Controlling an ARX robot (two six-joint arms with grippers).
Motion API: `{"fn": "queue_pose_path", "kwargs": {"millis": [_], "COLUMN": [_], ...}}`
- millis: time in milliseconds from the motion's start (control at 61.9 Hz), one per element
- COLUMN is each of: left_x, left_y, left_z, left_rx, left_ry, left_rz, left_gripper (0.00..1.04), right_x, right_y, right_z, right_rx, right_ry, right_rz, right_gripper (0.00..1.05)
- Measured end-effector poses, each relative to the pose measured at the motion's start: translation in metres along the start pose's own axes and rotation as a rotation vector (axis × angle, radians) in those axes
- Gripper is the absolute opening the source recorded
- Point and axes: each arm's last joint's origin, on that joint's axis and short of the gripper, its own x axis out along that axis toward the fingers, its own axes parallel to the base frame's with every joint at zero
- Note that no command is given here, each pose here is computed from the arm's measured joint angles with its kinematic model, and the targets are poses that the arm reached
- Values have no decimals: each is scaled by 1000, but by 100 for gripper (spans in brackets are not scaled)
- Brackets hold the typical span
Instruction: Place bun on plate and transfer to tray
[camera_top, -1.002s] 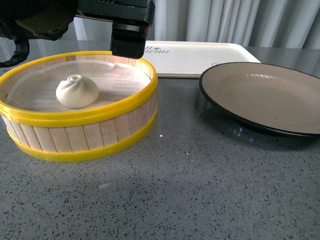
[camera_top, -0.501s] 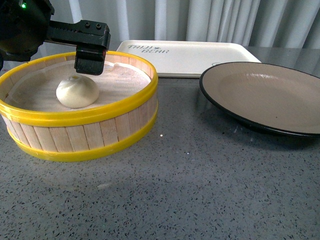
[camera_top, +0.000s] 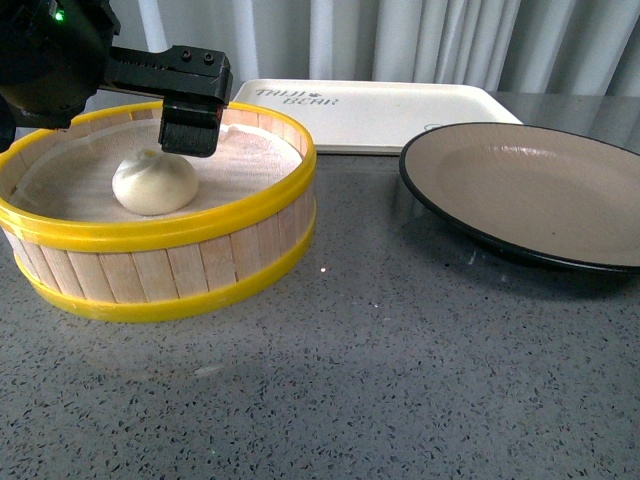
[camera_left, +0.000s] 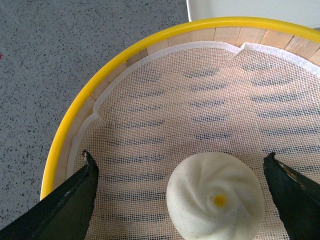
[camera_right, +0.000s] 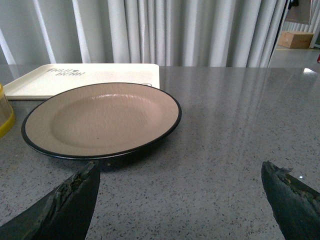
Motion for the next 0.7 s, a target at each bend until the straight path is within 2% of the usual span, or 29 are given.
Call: {"fn": "queue_pose_path", "kwargs": {"millis": [550,695], "left_x": [1,2], "left_y": [-15,-15], "left_z": [-9,-11], "left_rx": [52,52], "left_ry": [48,54], "left_rz": [-42,-46], "left_gripper": [98,66], "right_x": [0,0], "right_y": [0,0], "right_z": [0,0], "right_rx": [0,0], "right_ry": [0,0], "right_rz": [0,0], "right_gripper": [96,96]}}
